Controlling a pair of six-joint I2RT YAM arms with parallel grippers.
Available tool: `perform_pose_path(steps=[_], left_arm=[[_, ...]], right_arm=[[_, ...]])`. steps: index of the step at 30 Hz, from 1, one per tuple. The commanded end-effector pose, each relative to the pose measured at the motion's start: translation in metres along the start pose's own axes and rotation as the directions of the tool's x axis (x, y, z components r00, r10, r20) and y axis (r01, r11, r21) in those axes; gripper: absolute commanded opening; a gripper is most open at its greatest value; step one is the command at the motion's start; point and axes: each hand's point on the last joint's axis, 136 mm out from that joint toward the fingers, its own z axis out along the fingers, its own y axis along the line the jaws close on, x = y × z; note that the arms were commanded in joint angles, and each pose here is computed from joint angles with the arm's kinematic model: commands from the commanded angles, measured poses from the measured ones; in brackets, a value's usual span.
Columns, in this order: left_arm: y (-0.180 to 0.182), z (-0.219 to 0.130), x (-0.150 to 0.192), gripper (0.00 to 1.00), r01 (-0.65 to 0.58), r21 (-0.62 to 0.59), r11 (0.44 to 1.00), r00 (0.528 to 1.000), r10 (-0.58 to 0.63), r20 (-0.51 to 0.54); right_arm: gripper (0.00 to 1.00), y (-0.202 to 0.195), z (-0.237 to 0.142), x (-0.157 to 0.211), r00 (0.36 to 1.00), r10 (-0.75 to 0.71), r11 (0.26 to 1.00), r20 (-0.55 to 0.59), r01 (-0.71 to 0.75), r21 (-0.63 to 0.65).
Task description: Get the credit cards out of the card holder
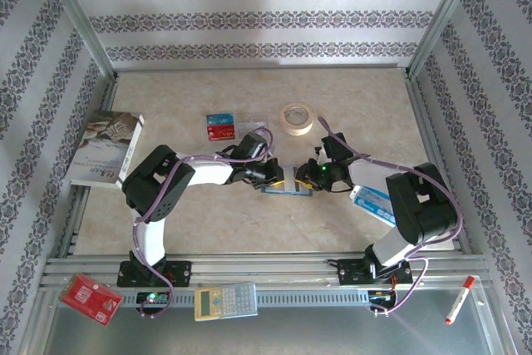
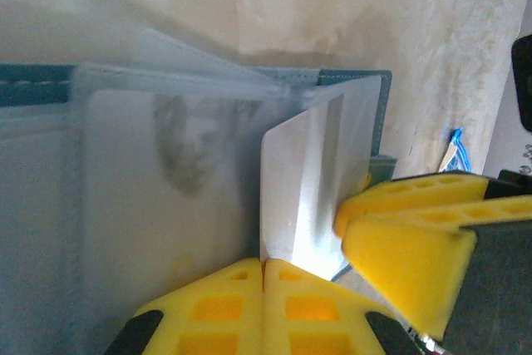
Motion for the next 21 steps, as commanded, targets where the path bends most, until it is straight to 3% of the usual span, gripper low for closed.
perform_pose_path(steps=[1,11,21], left_arm=[[0.000,-0.019,0.002,0.00,-0.046,-0.037,0.998,0.999,0.045,-0.017],[0.013,-0.037,0.005,0.00,-0.057,-0.117,0.992,0.998,0.053,-0.039],[-0.004,-0.070,-0.005,0.00,-0.090,-0.059,0.994,0.996,0.090,-0.002]], right_arm=[[0.29,-0.027,-0.004,0.006,0.999,0.032,0.995,0.000,-0.032,0.093],[0.29,-0.016,-0.011,0.001,1.000,-0.011,0.998,0.020,0.010,0.061],[0.36,0.050,-0.041,-0.012,0.979,-0.151,0.965,0.135,0.176,-0.196]])
